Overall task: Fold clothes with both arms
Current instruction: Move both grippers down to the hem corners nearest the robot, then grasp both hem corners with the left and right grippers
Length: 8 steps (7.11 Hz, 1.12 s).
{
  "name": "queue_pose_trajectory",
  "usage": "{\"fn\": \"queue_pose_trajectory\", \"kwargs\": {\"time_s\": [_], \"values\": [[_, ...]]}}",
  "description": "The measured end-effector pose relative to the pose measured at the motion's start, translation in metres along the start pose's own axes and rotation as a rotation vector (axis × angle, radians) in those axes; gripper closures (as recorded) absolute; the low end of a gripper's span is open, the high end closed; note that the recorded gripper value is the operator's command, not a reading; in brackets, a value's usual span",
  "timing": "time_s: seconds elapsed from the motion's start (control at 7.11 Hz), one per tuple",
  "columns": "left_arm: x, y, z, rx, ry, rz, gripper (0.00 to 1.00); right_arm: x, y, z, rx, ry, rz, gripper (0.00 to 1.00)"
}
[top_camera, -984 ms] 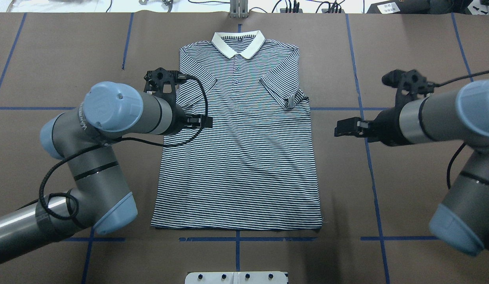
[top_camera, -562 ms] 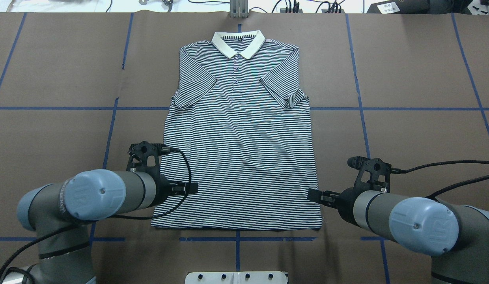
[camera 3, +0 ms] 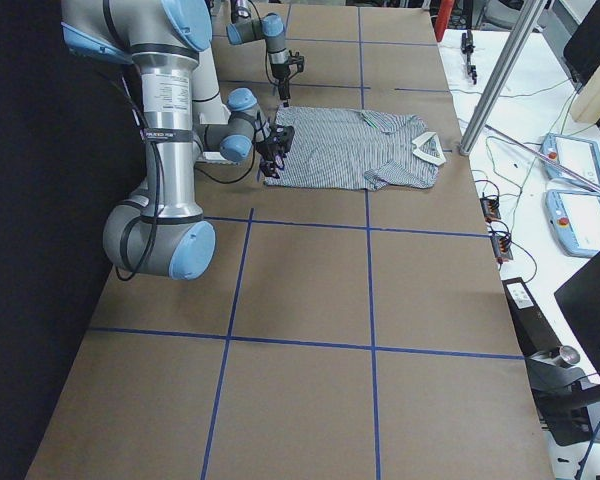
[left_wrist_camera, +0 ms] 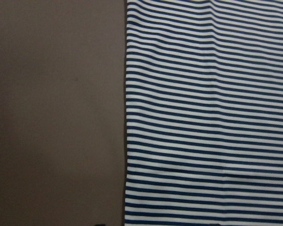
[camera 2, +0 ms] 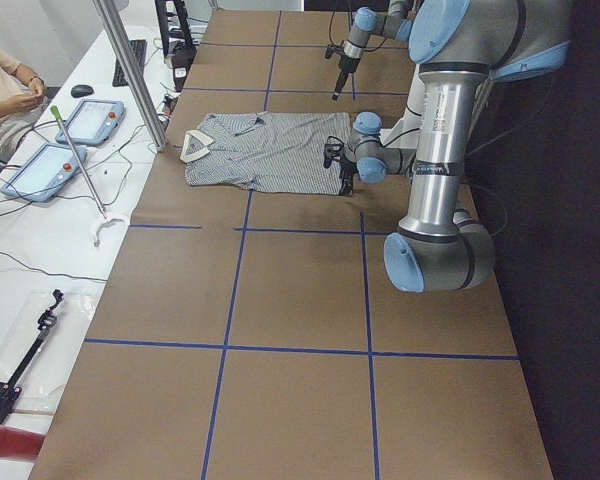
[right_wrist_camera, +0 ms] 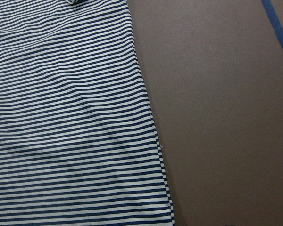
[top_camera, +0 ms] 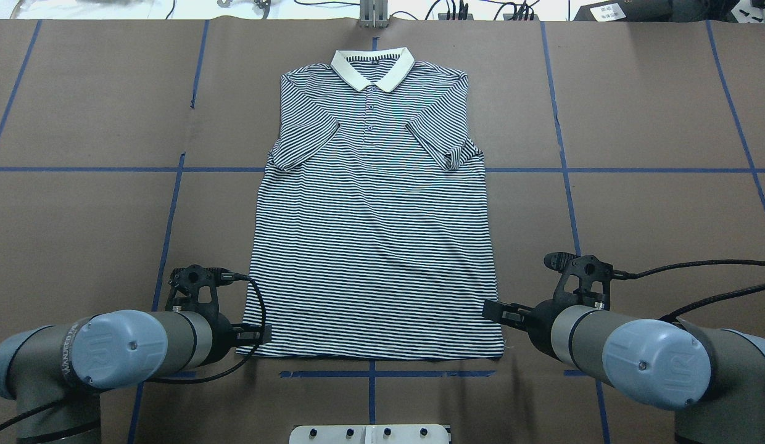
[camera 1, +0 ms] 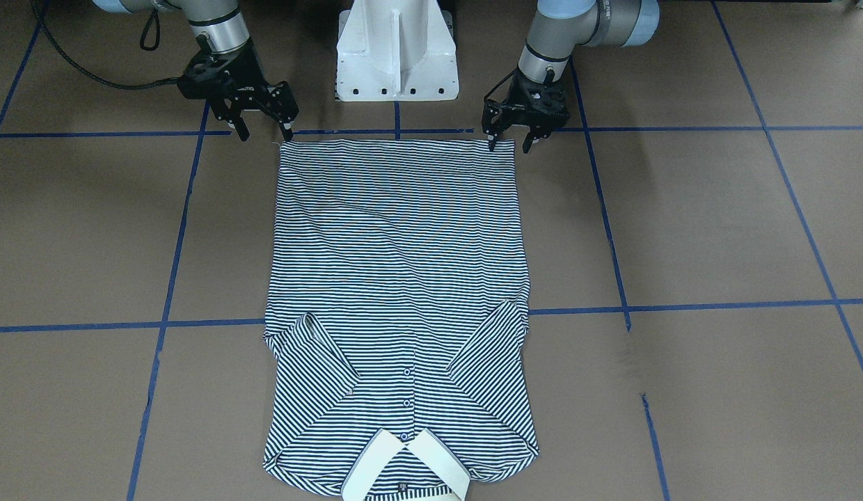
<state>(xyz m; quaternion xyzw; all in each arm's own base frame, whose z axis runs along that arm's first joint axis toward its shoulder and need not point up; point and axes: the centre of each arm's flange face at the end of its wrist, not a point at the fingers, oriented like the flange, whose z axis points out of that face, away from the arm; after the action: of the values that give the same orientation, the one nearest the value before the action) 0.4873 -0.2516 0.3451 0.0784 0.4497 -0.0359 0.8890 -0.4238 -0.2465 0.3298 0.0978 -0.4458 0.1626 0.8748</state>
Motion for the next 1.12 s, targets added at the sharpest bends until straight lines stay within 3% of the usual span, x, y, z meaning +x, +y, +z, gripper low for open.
{"fn": "queue_pose_trajectory", "kwargs": {"time_s": [0.28,0.56,0.7,0.98,1.12], "values": [[-0.0003,0.0107,0.0055,-0.017,-0.008,-0.013,0.50,-0.0002,0.0014,0.0002,0.002,0.000,-0.002,0.08],[-0.0004,0.0131,0.0067,-0.021,-0.010,-0.016,0.94,0.0000,0.0026,0.0006,0.002,0.000,-0.004,0.08],[-0.0005,0.0134,0.0068,-0.022,-0.011,-0.016,1.00,0.0003,0.0028,0.0010,0.001,0.002,-0.004,0.08],[-0.0010,0.0136,0.0070,-0.023,-0.012,-0.016,1.00,0.0012,0.0035,0.0022,0.001,0.005,-0.005,0.08],[-0.0008,0.0136,0.0067,-0.023,-0.011,-0.016,1.00,0.0014,0.0054,0.0033,0.004,0.007,-0.008,0.20]]}}
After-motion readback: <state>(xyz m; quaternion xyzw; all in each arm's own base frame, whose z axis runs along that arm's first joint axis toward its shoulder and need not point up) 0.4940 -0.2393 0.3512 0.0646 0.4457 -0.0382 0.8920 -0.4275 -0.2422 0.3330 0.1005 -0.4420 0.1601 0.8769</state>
